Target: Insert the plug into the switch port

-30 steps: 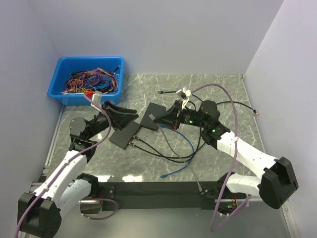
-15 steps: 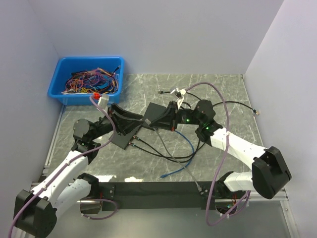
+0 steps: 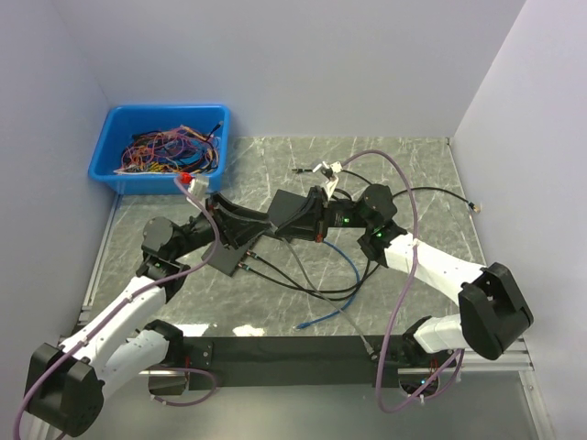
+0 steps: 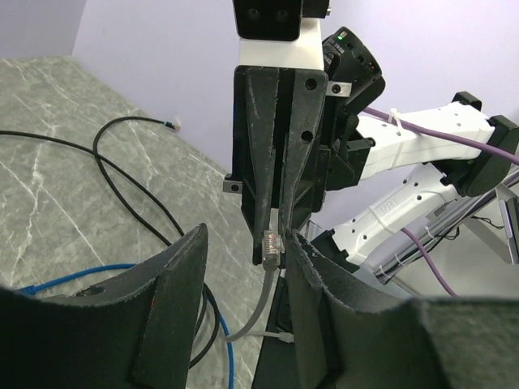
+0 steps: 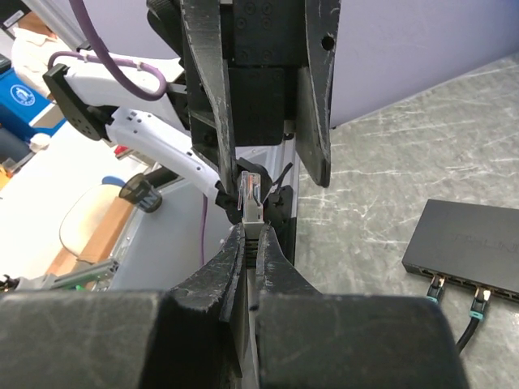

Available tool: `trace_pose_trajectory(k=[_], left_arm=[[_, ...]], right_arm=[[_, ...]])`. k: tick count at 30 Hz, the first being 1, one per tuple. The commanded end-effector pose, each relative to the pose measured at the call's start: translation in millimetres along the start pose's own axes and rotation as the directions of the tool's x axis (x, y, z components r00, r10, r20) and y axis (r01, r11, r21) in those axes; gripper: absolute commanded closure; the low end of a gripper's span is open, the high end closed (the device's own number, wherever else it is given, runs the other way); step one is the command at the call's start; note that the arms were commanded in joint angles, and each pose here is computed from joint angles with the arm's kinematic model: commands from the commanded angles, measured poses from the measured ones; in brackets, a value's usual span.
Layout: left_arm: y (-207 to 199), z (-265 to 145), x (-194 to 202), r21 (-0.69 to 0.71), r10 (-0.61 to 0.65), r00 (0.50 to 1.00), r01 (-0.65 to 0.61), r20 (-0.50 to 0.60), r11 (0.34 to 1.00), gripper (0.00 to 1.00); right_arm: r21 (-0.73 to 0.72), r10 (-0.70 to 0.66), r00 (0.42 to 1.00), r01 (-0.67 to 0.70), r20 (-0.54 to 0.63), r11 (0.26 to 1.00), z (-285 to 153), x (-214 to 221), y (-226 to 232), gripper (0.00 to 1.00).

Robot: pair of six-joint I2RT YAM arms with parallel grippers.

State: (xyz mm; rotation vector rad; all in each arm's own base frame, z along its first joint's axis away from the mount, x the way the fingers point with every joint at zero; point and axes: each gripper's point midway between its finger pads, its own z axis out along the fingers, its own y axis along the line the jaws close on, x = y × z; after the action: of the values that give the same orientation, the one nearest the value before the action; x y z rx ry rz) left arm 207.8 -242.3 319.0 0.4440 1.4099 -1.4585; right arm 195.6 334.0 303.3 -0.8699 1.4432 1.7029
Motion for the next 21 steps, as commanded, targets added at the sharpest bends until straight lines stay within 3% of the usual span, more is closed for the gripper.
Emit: trace_pose_trajectory(k=[1, 7, 16, 18, 19, 20, 21], left_arm=[[-9, 7, -14, 0.023, 0.06, 0.998, -0.061, 0.032, 0.998, 0.51], [-8, 12, -14, 0.019, 0.058, 0.998, -0.059, 0.037, 0.998, 0.57], [-6, 16, -17, -0.003, 0.056, 0.998, -0.056, 0.038, 0.998, 0.8], [-4, 17, -19, -0.026, 0.061, 0.998, -0.061, 0.031, 0.998, 0.92], [-2, 18, -21, -0.042, 0.061, 0.998, -0.059, 0.031, 0.997, 0.95], [7, 17, -16, -0.086, 0.043, 0.999, -0.042, 0.005, 0.995, 0.98], [8, 18, -23, -0.112, 0.05, 0.999, -0.048, 0.017, 0.993, 0.99]], right_arm=[[-0.043, -0.07, 0.997, 0.071, 0.028, 0.997, 4, -21, 13, 1.0], [-0.046, -0.069, 0.997, 0.07, 0.02, 0.997, 7, -21, 12, 1.0], [-0.04, -0.06, 0.998, 0.06, -0.003, 0.997, 10, -15, 10, 1.0], [-0.037, -0.073, 0.997, 0.073, -0.001, 0.997, 11, -17, 10, 1.0], [-0.015, -0.054, 0.998, 0.054, -0.009, 0.998, 10, -15, 6, 0.99], [0.009, -0.094, 0.996, 0.094, 0.005, 0.996, 11, -22, 5, 0.83], [0.053, -0.065, 0.998, 0.065, -0.013, 0.996, 9, -18, -2, 0.75]])
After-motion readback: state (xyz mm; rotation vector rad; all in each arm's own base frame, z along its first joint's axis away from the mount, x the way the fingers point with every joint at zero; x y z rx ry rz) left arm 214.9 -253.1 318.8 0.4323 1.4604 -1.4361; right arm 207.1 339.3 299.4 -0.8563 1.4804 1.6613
